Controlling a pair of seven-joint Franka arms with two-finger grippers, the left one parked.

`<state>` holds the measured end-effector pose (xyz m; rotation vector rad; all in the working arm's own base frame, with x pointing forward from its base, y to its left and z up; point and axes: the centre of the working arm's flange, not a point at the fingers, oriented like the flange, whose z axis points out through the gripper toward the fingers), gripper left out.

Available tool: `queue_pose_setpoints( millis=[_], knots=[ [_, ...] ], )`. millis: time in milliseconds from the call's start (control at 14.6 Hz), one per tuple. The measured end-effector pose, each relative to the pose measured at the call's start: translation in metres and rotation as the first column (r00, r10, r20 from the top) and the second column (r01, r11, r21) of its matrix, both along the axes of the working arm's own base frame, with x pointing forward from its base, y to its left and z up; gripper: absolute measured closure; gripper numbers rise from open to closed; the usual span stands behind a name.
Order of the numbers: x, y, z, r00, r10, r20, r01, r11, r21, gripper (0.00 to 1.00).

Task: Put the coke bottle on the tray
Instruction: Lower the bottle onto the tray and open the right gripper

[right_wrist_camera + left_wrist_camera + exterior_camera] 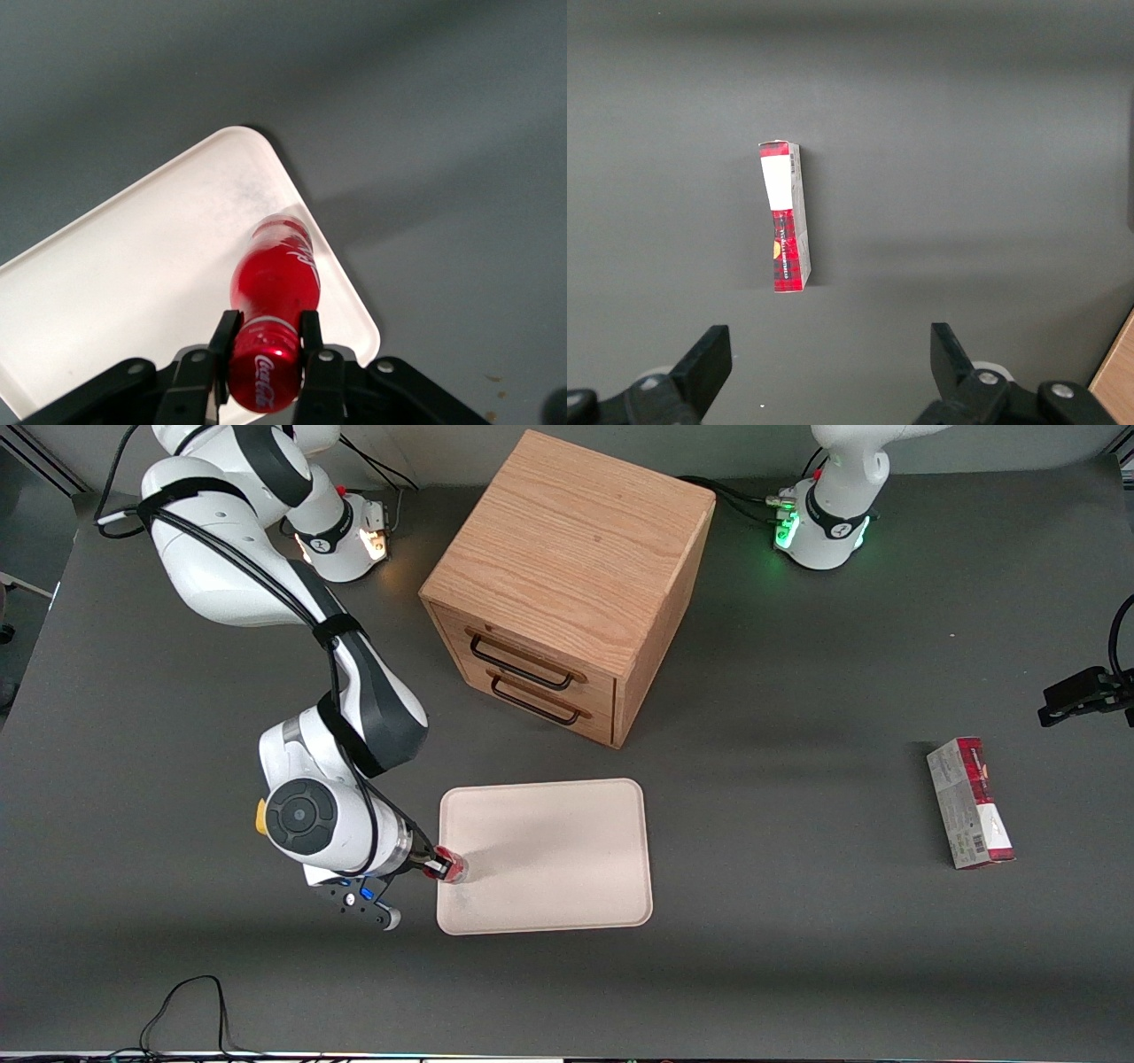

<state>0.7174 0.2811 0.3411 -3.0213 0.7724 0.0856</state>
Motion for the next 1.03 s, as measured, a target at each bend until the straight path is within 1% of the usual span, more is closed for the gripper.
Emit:
queue_pose_setpoints(
  millis=[274, 411, 891, 1029],
  knots=[
    [0.001, 0.000, -0.009, 1.000, -0.003, -0.006, 0.003, 1.000, 0.000, 0.68],
    [0.002, 0.001, -0.012, 1.000, -0.004, 0.003, 0.004, 1.000, 0.006, 0.68],
    [0.001, 0.009, -0.021, 1.000, 0.004, 0.003, -0.004, 1.000, 0.009, 0.67],
    [0.001, 0.010, -0.020, 1.000, 0.004, 0.006, -0.004, 1.000, 0.010, 0.52]
  ],
)
